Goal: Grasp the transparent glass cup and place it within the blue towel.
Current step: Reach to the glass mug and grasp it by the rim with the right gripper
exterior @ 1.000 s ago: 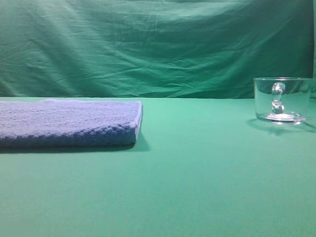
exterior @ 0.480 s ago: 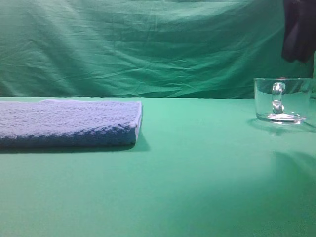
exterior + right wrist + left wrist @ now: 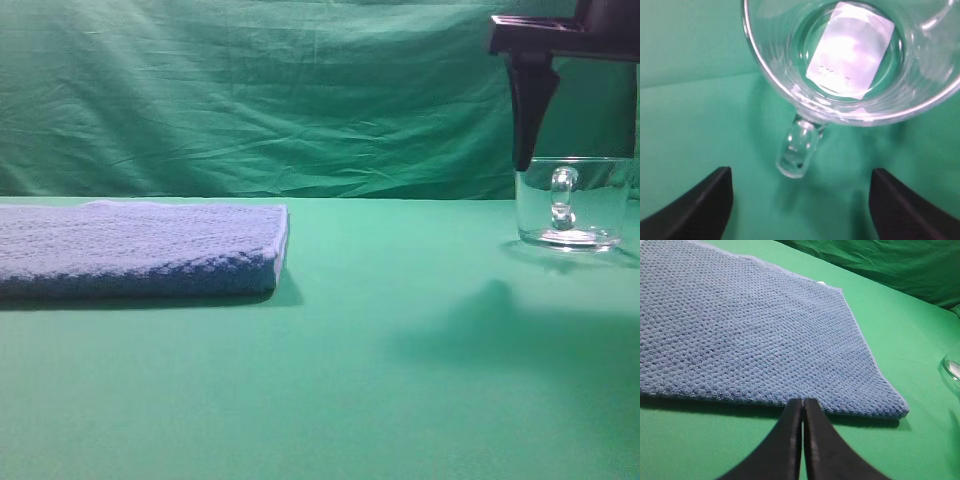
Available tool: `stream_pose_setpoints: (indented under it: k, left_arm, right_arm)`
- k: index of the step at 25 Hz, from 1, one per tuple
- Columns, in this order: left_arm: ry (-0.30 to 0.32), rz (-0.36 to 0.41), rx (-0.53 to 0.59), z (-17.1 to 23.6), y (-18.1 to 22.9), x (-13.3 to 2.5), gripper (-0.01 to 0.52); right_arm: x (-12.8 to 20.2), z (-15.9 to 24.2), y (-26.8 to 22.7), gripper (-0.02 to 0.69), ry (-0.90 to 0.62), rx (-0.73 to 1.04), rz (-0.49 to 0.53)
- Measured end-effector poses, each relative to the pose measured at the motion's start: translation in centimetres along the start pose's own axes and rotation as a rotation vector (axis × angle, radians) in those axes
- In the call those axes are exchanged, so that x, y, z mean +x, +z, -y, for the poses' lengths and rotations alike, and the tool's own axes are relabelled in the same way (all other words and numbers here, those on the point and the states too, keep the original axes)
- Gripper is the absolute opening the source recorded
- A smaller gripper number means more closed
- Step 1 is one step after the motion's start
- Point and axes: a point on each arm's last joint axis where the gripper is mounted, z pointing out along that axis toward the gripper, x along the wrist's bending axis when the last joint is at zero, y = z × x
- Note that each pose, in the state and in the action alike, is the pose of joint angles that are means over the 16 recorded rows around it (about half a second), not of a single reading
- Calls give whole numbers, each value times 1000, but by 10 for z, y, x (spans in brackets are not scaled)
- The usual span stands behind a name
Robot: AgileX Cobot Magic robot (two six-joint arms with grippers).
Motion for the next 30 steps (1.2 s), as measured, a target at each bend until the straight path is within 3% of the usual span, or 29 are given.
stream_pose_setpoints:
  k: [8,23,30]
  left_arm:
    - [0,0,0,0,0,0,0]
    - [0,0,0,0,0,0,0]
    - [0,0,0,0,0,0,0]
  right_arm:
    - [5,-12,12,519,31,-24,28]
    - [1,-23,14,139,13,-59,122]
    - [-2,-27,6,106,-25,-81,149]
